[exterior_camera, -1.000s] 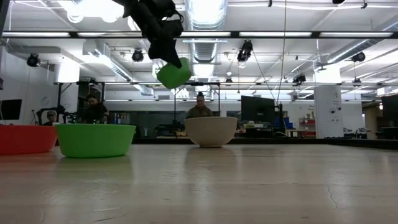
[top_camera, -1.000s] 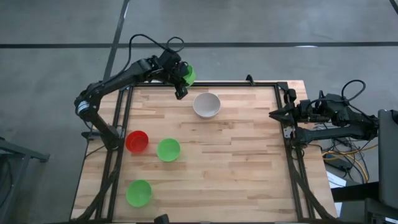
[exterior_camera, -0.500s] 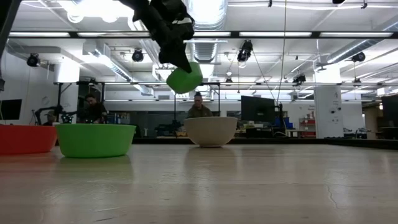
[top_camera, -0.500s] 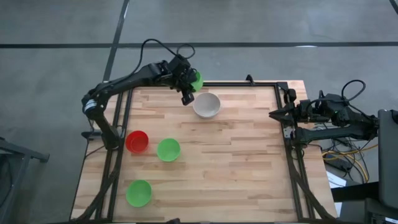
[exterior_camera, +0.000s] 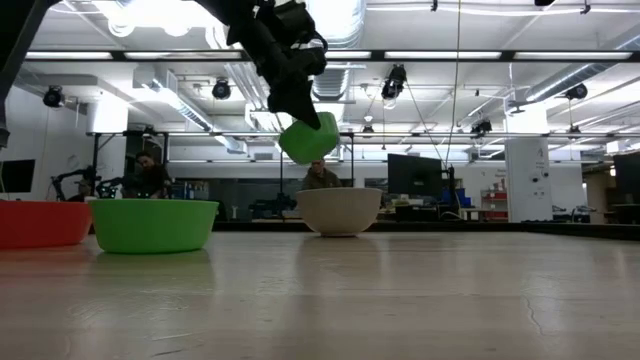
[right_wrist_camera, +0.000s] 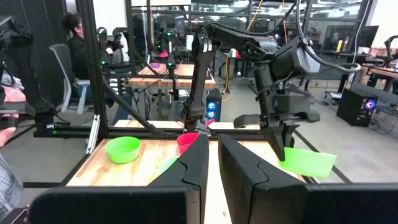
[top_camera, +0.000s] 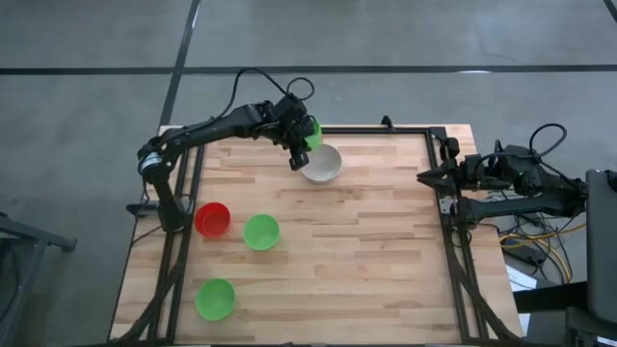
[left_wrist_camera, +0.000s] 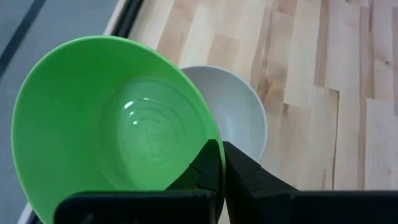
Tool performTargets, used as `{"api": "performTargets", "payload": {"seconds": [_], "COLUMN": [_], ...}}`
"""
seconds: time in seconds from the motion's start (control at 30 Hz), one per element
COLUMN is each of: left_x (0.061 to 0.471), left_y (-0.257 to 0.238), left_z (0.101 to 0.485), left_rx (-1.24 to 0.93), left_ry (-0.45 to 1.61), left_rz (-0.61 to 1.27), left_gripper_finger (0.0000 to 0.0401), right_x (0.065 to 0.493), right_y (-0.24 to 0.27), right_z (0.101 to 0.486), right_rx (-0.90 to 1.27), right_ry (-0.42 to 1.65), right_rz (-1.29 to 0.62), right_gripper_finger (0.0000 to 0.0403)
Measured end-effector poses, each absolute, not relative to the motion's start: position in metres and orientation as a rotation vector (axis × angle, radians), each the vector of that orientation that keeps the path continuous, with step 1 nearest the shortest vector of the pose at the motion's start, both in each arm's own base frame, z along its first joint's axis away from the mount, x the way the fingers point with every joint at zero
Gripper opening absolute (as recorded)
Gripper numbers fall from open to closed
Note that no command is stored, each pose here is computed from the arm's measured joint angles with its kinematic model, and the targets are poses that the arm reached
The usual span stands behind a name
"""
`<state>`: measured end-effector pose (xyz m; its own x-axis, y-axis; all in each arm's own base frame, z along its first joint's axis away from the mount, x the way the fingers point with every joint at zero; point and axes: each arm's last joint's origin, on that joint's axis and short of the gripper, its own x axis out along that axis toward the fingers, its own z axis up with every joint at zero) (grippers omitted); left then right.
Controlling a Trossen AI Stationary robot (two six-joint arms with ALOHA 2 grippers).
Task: Nest bowls inside each other
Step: Stack the top green bowl on the white bowl
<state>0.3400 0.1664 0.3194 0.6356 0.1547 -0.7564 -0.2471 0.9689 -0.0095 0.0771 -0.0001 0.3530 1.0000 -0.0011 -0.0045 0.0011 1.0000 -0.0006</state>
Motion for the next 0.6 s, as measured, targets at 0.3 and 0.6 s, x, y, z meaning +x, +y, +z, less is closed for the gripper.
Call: {"api": "performTargets", "payload": {"seconds": [0.3, 0.6], "left_x": [0.348, 0.358], "left_y": [0.166, 0.162], "left_z": [0.306, 0.295], "left_rx": [-0.157, -0.184], "left_ry": [0.873, 0.883], "left_rz": [0.204, 0.172], "left_gripper_finger": [0.0008, 0.0008], "right_x": [0.077, 0.077], "right_y": [0.0, 0.0], "right_z": [0.353, 0.353], "right_rx": [-0.001, -0.001], "right_ry": [0.004, 0.005], "right_rz": [-0.001, -0.001], "right_gripper_finger": [0.0034, 0.0034]}}
